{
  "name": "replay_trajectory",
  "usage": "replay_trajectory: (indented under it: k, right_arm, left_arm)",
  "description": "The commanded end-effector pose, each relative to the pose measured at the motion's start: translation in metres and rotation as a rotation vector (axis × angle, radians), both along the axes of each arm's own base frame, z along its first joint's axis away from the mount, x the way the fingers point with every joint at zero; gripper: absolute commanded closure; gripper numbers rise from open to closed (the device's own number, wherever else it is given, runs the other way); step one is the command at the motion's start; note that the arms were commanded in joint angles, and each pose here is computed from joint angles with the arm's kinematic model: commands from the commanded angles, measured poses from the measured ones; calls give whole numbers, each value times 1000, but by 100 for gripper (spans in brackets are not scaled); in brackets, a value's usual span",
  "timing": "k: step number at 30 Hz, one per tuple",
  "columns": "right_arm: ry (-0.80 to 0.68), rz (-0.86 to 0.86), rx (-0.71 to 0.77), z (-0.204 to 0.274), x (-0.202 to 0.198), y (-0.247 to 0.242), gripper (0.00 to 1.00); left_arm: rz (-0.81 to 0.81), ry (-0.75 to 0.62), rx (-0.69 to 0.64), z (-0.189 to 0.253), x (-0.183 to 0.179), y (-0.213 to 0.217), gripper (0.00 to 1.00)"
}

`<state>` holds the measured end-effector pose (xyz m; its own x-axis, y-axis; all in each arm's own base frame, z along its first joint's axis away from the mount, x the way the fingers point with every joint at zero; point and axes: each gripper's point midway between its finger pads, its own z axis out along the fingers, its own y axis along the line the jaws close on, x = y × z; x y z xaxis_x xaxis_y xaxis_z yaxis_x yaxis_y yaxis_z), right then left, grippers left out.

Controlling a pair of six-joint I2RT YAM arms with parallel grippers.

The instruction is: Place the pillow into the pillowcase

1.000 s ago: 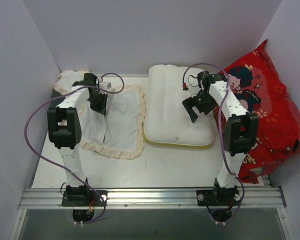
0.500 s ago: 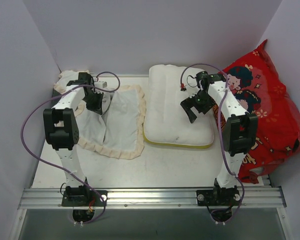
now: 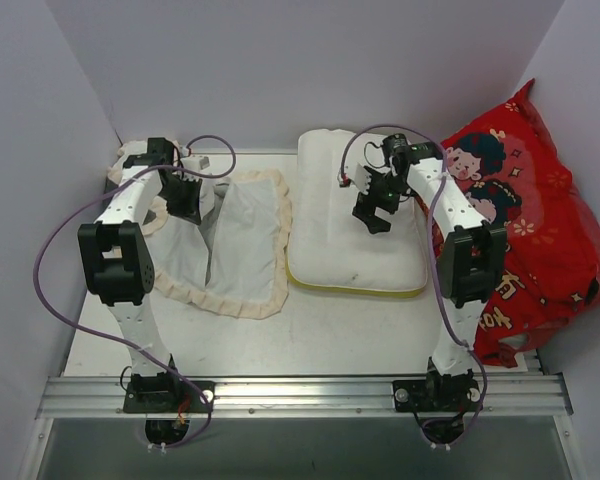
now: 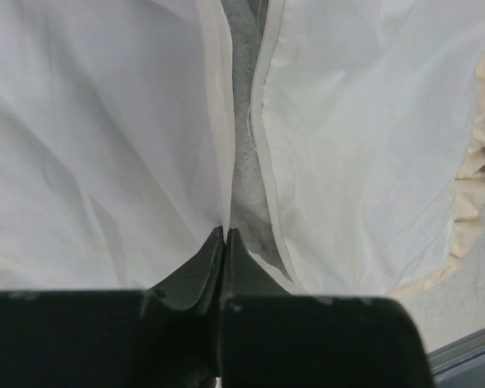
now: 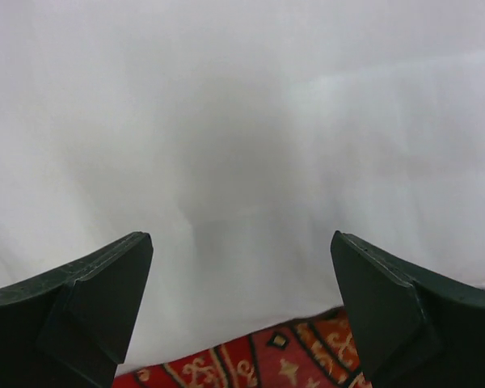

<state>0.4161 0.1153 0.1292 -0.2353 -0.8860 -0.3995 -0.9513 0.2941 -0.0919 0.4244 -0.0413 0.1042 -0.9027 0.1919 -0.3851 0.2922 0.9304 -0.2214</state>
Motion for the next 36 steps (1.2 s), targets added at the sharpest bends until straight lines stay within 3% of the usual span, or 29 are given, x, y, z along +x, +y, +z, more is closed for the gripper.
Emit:
replay_trajectory:
  k: [1, 7, 10, 16, 18, 26, 32, 36]
  right_arm:
    - [-20, 329, 77, -16, -9, 25, 0]
    - [7, 432, 57, -57, 3, 49, 0]
    - [73, 434, -19, -86, -1, 46, 9]
    - [204, 409, -124, -102, -23, 30, 63]
    - [222, 372, -118, -82, -28, 28, 100]
    - [109, -127, 162, 55, -25, 56, 100]
    - [77, -439, 313, 112, -29, 67, 100]
    - [83, -768, 410, 136, -24, 72, 100]
  left_arm:
    - [-14, -42, -30, 26, -2, -7, 100]
    - [-12, -18, -15, 19, -14, -5, 100]
    - [-18, -13, -2, 16, -18, -3, 100]
    - [-27, -23, -9, 19, -15, -4, 100]
    - [-33, -32, -15, 21, -12, -5, 100]
    - [-28, -67, -49, 32, -1, -5, 100]
    - [2, -75, -84, 36, 1, 5, 100]
    - [14, -78, -104, 39, 0, 8, 100]
